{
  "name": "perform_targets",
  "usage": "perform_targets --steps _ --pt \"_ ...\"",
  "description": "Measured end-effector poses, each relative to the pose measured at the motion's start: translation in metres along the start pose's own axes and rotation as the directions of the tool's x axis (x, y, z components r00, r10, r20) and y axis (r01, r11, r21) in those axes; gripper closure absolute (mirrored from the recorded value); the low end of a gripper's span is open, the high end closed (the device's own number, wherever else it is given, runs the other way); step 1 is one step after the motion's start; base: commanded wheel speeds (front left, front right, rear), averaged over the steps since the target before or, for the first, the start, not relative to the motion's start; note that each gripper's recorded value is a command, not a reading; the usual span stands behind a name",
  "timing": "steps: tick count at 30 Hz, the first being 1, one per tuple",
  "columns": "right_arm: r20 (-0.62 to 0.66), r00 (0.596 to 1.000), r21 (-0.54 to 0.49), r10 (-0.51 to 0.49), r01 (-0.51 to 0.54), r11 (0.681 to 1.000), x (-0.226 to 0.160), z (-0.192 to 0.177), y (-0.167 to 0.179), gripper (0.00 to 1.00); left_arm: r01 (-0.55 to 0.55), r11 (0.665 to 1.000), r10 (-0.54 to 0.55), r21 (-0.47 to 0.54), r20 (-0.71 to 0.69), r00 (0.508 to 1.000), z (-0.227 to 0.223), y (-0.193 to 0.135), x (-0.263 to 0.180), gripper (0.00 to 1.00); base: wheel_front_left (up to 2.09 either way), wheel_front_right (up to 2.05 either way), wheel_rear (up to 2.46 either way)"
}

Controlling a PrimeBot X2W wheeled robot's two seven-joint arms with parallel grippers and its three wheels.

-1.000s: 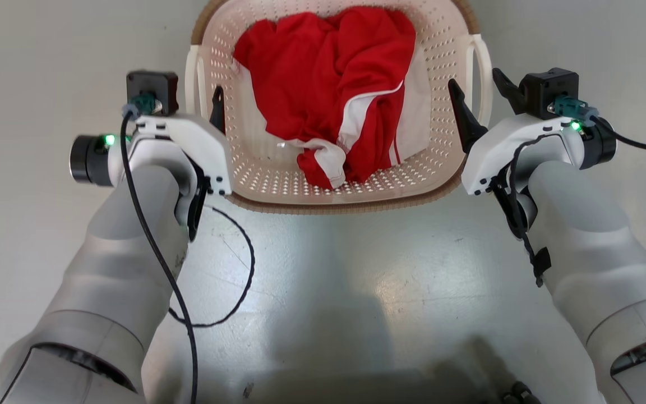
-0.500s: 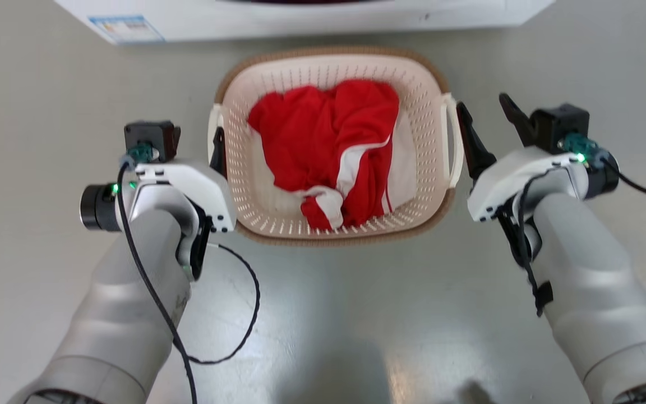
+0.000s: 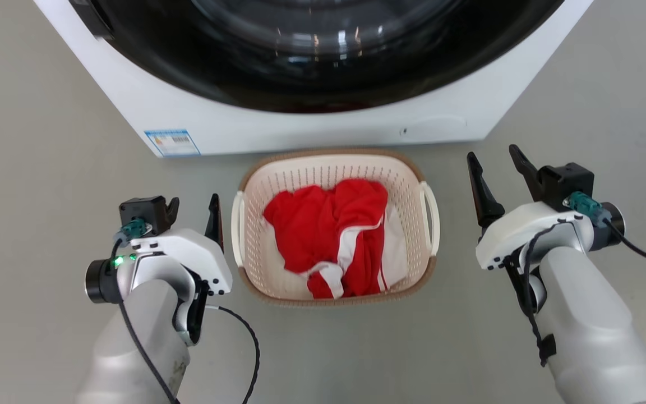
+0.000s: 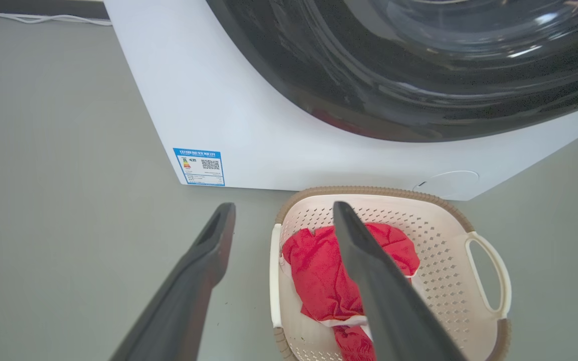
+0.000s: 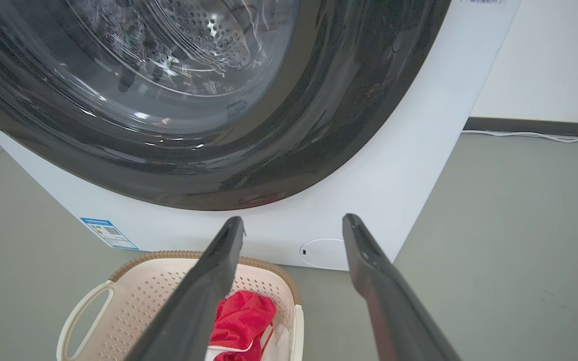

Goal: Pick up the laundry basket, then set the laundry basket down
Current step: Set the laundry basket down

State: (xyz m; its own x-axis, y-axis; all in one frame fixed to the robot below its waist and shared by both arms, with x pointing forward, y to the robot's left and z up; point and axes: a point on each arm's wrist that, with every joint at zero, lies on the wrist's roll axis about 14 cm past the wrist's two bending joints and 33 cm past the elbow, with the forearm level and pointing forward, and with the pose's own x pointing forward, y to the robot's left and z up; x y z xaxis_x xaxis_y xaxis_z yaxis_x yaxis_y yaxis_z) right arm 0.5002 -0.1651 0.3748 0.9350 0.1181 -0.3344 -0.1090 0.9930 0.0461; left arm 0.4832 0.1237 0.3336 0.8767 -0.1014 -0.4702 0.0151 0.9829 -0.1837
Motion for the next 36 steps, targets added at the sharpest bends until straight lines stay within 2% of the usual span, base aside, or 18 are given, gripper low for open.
perform_targets --steps 6,20,36 --pt "0.098 0.995 -0.023 0.011 -0.009 1.000 -0.021 0.032 0.006 0.00 -0.011 1.000 0.012 -0.016 0.099 0.995 0.031 0.006 -0.022 0.00 0.00 0.00 0.00" --pt "0.226 0.974 -0.059 -0.010 0.024 0.998 -0.077 0.063 0.002 0.00 -0.045 0.997 0.058 -0.062 0.221 0.973 0.050 0.030 -0.079 0.00 0.00 0.00 0.00" --pt "0.284 0.957 -0.032 -0.067 0.079 0.996 -0.137 0.057 -0.009 0.00 -0.055 0.997 0.070 -0.062 0.265 0.962 0.033 0.036 -0.130 0.00 0.00 0.00 0.00"
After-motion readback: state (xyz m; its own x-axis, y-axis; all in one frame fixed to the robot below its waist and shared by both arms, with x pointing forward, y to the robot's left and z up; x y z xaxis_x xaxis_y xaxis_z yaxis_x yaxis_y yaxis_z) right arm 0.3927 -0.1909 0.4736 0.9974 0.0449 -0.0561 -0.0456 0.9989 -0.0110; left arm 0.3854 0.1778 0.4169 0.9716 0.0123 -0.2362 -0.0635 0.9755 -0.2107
